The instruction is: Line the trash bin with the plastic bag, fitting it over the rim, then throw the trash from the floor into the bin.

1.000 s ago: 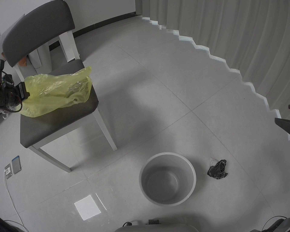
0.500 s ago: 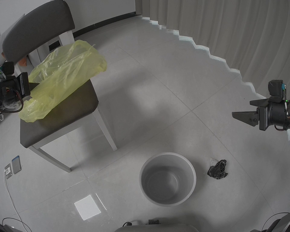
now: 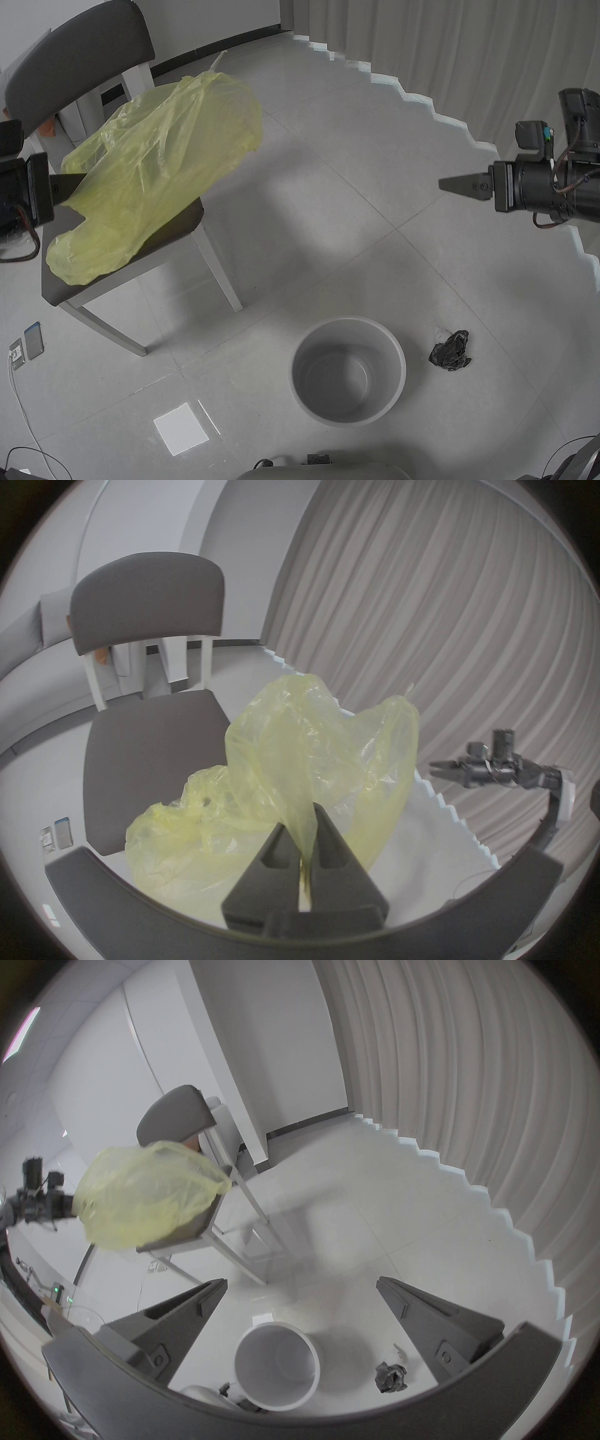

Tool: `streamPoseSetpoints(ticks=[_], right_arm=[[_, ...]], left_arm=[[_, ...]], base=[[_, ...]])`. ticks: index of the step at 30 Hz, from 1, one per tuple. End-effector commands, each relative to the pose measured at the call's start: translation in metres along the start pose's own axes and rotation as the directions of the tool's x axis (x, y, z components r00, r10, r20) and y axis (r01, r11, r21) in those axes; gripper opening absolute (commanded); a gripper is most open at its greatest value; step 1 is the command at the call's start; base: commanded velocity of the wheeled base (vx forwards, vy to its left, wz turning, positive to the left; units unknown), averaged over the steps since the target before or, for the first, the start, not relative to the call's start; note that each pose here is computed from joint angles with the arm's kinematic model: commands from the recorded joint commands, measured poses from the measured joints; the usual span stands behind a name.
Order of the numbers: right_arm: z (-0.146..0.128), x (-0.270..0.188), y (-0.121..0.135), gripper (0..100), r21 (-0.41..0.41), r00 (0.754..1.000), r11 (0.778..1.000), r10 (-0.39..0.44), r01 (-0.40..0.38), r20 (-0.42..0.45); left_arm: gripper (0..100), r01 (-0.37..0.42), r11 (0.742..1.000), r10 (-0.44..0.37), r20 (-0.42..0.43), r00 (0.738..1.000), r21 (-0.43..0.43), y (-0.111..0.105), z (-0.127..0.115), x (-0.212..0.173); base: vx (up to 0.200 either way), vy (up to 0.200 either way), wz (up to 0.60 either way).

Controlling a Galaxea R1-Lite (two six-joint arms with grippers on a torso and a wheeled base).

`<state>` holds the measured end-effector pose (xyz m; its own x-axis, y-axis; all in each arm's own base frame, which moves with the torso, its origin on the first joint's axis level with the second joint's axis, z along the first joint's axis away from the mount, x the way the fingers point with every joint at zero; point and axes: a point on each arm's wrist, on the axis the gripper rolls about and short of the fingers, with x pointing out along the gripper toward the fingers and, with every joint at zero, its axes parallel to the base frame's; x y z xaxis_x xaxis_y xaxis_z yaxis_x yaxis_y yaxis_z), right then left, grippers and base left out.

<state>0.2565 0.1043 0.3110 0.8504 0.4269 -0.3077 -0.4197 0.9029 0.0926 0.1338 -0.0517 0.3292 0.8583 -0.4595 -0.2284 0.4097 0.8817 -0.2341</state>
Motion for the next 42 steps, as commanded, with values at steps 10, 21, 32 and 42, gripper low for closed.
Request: streamPoseSetpoints(ticks=[10, 21, 32, 42], right_arm=[[0.01, 0.029, 0.027, 100, 0.022, 0.996, 0.996, 0.087, -0.086, -0.035], [0.006, 0.051, 0.042, 100, 0.111, 0.986, 0.988, 0.119, -0.106, -0.119], [-0.014, 0.047, 0.065, 100, 0.144, 0.941, 0.974, 0.21, -0.177, -0.266], [-0.021, 0.02, 0.056, 100, 0.155, 0.926, 0.964, 0.253, -0.217, -0.28]], left_arm=[[0, 0.206, 0.978, -0.205, -0.025, 0.978, 0.044, -0.022, -0.027, -0.041], [0, 0.238, 0.97, -0.236, -0.044, 0.971, 0.045, -0.023, -0.033, -0.049], [0, 0.235, 0.971, -0.234, -0.036, 0.972, 0.044, -0.024, -0.03, -0.046], [0, 0.225, 0.974, -0.224, -0.023, 0.974, 0.037, -0.022, -0.029, -0.047]], base=[[0.0, 0.0, 0.0], [0.0, 0.0, 0.0], [0.0, 0.0, 0.0], [0.0, 0.0, 0.0]])
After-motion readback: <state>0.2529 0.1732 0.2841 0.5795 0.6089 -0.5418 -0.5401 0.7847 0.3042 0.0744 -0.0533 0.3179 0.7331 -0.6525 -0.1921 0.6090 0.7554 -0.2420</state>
